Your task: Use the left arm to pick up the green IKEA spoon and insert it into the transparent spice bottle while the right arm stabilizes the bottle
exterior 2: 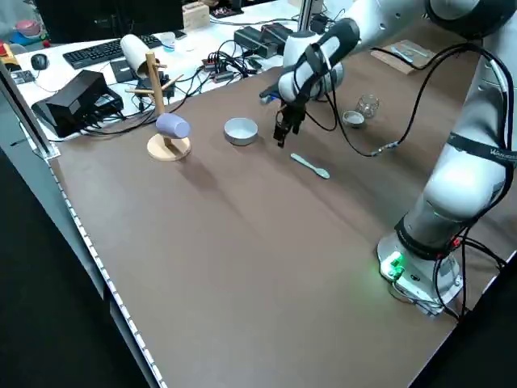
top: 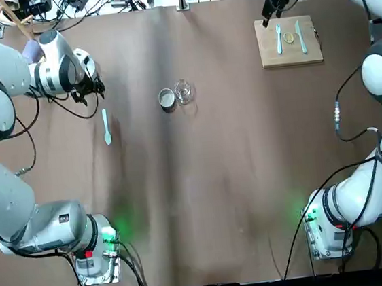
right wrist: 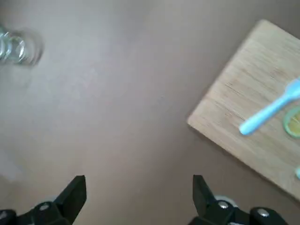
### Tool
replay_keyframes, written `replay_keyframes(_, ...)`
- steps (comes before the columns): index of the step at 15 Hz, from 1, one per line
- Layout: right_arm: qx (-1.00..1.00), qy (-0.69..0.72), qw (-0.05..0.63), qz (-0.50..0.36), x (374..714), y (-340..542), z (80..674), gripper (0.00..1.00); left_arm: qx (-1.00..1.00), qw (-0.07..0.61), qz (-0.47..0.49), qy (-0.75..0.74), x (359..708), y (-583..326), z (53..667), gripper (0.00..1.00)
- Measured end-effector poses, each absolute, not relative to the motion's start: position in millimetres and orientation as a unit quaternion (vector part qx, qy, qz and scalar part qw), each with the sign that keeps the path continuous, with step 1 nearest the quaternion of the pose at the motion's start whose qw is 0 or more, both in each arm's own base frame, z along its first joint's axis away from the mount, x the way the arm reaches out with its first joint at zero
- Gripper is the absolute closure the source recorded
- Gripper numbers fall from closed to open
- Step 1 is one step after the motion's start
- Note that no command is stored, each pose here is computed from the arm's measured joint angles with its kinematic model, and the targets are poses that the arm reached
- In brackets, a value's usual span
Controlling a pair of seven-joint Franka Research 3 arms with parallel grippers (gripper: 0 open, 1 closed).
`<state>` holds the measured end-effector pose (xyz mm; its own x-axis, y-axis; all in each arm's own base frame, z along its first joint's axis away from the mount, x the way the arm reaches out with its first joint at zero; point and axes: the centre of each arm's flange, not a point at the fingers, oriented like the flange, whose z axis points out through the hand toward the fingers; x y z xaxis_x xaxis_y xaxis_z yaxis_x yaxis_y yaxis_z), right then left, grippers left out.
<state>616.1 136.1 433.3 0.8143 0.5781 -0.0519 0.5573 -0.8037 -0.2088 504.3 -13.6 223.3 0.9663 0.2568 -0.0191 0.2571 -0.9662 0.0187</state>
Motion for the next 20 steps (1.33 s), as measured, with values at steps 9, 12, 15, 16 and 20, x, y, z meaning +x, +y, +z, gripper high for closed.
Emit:
replay_keyframes(9, -0.745, -0.625, 0.233, -0.005, 610, 182, 379, 0.00, 0.990, 0.011, -0.030, 0.136, 485, -59, 165, 0.01)
replay_keyframes(12, -0.691, -0.656, 0.302, -0.037, 607, 196, 333, 0.00, 0.990, 0.011, -0.030, 0.139, 485, -58, 165, 0.09)
replay_keyframes(15, -0.609, -0.694, 0.376, -0.085, 593, 235, 269, 0.00, 0.990, 0.011, -0.028, 0.141, 486, -55, 167, 0.19)
replay_keyframes(16, -0.587, -0.699, 0.395, -0.104, 589, 247, 253, 0.00, 0.990, 0.011, -0.027, 0.141, 487, -54, 168, 0.23)
replay_keyframes(20, -0.528, -0.695, 0.451, -0.187, 572, 290, 195, 0.00, 0.989, 0.010, -0.029, 0.145, 488, -48, 172, 0.59)
